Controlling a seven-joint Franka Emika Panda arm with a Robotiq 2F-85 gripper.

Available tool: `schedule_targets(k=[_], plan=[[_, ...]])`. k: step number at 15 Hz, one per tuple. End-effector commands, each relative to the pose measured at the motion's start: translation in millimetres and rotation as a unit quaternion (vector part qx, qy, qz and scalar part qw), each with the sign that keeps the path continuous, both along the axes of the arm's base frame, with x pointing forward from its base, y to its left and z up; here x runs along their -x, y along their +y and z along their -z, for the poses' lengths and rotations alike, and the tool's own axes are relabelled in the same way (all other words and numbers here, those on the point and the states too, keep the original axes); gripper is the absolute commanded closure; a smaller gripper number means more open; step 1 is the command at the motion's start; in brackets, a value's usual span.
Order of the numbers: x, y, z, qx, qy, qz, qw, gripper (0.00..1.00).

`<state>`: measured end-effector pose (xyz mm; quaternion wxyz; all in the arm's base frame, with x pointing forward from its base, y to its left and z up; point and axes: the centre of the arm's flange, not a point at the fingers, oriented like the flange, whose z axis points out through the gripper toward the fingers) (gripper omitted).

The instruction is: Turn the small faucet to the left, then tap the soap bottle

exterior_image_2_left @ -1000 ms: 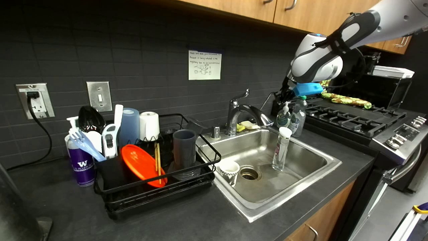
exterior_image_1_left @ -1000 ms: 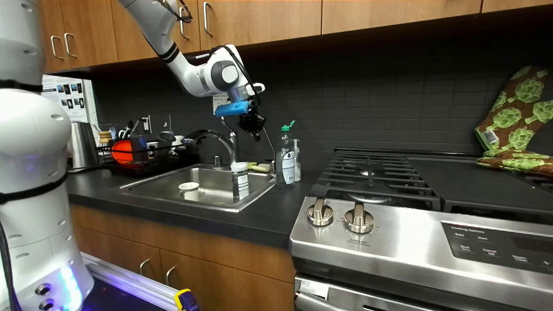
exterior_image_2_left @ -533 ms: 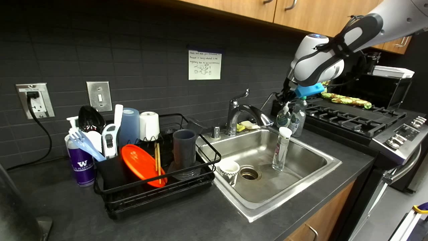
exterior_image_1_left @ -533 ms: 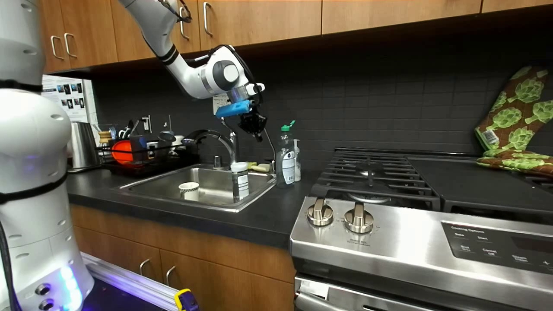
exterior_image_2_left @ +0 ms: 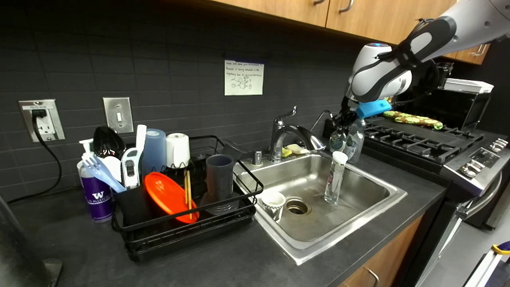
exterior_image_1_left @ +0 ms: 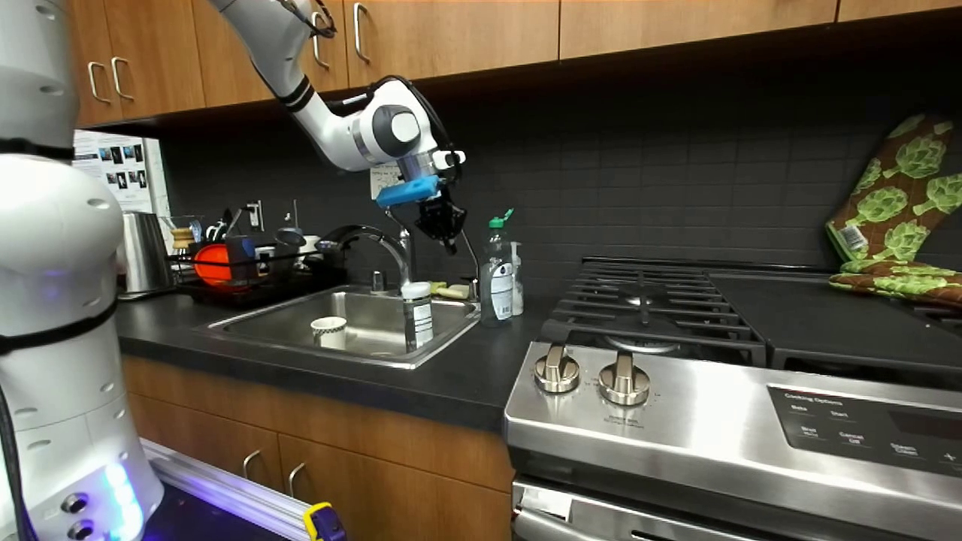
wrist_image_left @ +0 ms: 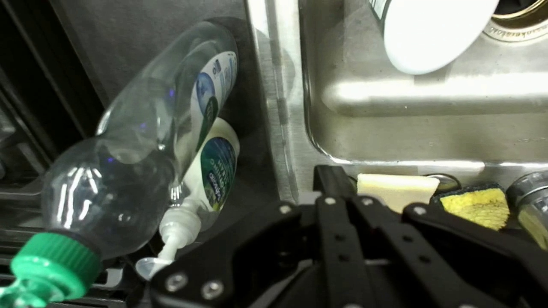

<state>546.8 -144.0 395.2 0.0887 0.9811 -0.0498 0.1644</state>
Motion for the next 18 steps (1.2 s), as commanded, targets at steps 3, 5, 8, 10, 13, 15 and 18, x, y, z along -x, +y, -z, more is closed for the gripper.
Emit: schedule_targets(k=[3,5,8,10,13,15,18], plan=[[2.3,-3.6,-8.4,-0.012,-0.027,0.005,0.9995,1.00],[1.5,-2.3,-10.1,-0.009,-0.040,0.005,0.9991,1.00],[0.3,-1.5,-12.8,-0.010,-0.058,0.003,0.9983,1.00],[0.2,-1.1,-12.9,-0.013,-0.063,0.004,0.9979,1.00],[-0.4,-1.6,-14.5,-0.007,-0.066,0.005,0.9978,1.00],[-0.4,-2.1,-14.8,-0.012,-0.069,0.007,0.9975,1.00],[0.3,0.0,-15.4,-0.022,-0.075,0.010,0.9969,1.00]])
